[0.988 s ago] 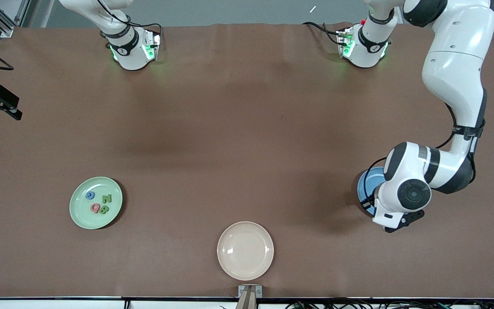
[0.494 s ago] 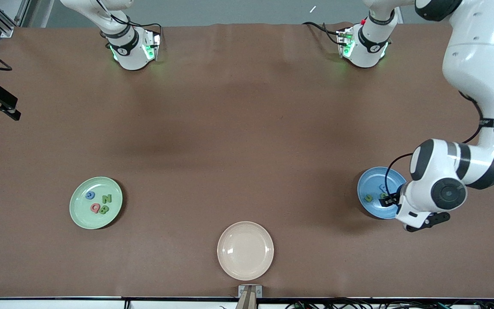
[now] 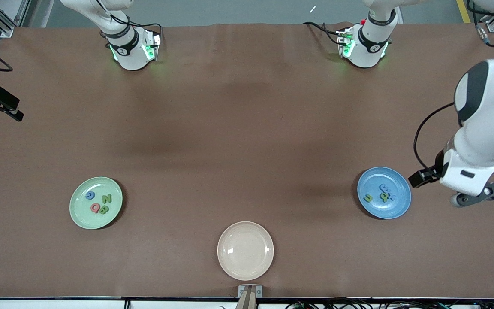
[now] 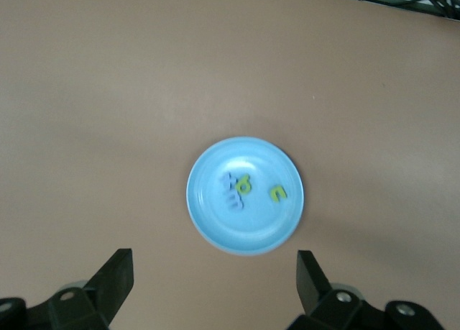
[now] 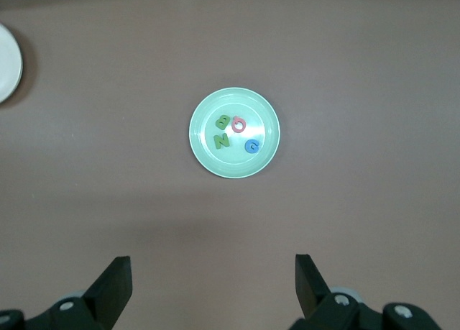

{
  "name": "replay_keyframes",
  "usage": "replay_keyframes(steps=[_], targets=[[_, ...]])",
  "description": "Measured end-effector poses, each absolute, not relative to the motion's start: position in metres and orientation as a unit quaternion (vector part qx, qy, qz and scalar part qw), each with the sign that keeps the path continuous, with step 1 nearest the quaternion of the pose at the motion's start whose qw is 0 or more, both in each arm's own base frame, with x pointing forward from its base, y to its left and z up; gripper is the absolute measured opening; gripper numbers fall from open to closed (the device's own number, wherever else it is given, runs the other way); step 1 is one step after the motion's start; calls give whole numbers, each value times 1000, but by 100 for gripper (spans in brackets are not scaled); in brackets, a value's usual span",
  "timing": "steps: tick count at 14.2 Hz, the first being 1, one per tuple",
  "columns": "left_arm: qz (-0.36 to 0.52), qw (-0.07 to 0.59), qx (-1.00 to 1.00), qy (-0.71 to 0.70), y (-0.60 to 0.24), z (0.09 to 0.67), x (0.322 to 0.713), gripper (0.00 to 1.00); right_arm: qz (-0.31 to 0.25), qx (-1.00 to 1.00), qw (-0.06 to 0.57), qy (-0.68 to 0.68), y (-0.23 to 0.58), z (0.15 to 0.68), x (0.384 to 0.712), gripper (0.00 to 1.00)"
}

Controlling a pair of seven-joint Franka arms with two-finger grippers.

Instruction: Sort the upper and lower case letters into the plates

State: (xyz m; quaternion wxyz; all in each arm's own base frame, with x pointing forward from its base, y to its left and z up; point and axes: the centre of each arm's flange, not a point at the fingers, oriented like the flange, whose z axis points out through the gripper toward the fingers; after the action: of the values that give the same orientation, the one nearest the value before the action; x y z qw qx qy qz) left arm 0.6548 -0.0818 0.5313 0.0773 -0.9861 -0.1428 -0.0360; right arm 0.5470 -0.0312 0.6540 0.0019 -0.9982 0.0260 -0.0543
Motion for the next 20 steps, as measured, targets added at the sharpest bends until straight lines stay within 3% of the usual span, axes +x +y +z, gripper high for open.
replay_keyframes(steps=[8,14,20], targets=[[-3,46,-995,-93,-77,626,585,100,-50,-998,3,47,-25,653,547,100],[28,26,-998,-55,-42,621,552,100,-52,-998,3,45,-23,654,547,100],[19,27,-999,-30,-62,620,530,100,-63,-997,3,44,-23,663,547,100]])
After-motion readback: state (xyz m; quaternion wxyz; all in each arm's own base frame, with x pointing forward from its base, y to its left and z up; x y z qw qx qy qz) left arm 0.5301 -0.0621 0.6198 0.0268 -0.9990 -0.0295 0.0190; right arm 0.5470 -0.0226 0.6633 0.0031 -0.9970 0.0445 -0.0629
